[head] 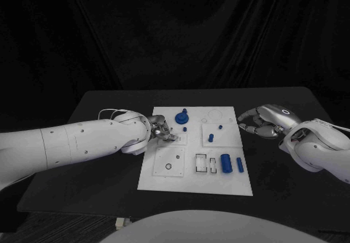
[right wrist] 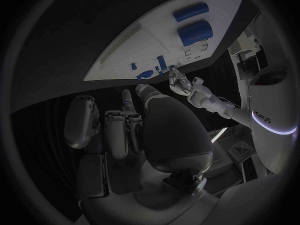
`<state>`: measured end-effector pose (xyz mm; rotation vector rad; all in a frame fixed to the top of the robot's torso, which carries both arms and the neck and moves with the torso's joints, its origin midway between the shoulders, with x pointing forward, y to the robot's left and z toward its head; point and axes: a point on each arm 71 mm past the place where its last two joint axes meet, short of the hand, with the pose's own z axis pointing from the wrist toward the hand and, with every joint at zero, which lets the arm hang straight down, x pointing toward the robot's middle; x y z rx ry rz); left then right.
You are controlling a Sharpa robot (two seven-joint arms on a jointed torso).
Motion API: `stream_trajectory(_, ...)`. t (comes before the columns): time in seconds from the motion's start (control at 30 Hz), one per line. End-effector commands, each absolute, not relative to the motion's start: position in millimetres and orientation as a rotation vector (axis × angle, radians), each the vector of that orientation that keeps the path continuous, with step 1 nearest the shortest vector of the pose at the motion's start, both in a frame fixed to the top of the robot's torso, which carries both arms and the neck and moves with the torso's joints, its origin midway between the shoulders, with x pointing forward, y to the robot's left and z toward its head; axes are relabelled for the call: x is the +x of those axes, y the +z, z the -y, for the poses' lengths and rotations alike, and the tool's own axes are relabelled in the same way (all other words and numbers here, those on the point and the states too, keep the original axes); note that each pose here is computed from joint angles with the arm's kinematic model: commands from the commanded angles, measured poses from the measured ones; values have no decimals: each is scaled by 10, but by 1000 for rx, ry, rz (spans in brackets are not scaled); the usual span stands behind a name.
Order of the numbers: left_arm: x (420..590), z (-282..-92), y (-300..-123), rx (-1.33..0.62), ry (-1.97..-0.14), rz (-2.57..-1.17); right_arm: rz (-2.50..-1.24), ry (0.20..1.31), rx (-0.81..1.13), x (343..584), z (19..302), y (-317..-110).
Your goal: Assemble the parts on the task board
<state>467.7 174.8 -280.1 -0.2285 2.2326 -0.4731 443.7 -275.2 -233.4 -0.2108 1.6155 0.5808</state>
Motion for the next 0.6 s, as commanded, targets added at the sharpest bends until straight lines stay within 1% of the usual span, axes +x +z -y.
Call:
stream_trajectory(0.03, 4662, -1726, -2819, -212, -480, -2253, -1611, 572, -202, 4436, 2760, -2339)
stream_trajectory(0.6, 4674, -1734, -2829, -214, -467, -2260, -1611, 573, -202, 4435, 2758, -2339)
